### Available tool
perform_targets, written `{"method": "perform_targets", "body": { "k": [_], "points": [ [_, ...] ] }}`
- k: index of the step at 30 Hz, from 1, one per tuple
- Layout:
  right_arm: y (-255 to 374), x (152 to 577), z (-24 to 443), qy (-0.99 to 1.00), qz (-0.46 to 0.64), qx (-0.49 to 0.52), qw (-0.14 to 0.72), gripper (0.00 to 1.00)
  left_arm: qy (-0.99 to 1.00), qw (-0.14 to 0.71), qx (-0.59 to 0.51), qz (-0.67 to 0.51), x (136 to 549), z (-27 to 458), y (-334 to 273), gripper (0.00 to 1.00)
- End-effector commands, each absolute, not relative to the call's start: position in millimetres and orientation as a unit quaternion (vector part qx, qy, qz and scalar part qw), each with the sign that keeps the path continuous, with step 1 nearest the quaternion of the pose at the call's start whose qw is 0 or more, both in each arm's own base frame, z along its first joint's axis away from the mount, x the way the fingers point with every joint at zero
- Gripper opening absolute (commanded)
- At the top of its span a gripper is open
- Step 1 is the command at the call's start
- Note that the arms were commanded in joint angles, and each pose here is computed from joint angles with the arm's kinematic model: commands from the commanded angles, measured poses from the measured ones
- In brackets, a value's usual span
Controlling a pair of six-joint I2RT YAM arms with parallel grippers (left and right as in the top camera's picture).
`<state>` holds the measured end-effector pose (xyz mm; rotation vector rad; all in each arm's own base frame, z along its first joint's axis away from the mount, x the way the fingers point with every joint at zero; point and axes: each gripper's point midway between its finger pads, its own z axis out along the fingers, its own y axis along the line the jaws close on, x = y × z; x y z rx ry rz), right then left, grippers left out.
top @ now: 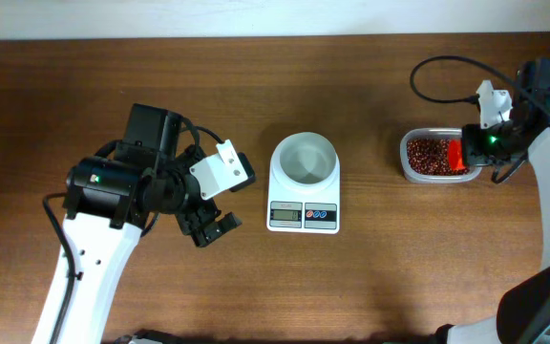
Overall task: Scoop and weigh 50g on scale
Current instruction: 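Dip the red scoop into the bean tub with the right gripper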
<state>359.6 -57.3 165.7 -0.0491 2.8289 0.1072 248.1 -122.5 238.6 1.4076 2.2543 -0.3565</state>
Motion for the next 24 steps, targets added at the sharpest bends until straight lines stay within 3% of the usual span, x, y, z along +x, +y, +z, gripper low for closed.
{"method": "perform_targets", "body": {
  "k": [1, 17, 24],
  "points": [
    [-58, 365, 164, 0.986, 0.038, -0.044, 0.156, 0.04, 0.816, 0.233, 0.513, -0.128, 245, 241, -121, 0.99],
    [-90, 374, 119, 0.994, -0.035, -0.045, 0.098, 0.04, 0.816, 0.233, 0.513, -0.128, 245, 241, -121, 0.99],
    [-74, 375, 101, 0.995, 0.019, -0.048, 0.079, 0.04, 0.816, 0.233, 0.513, -0.128, 245, 241, -121, 0.99]
  ]
}}
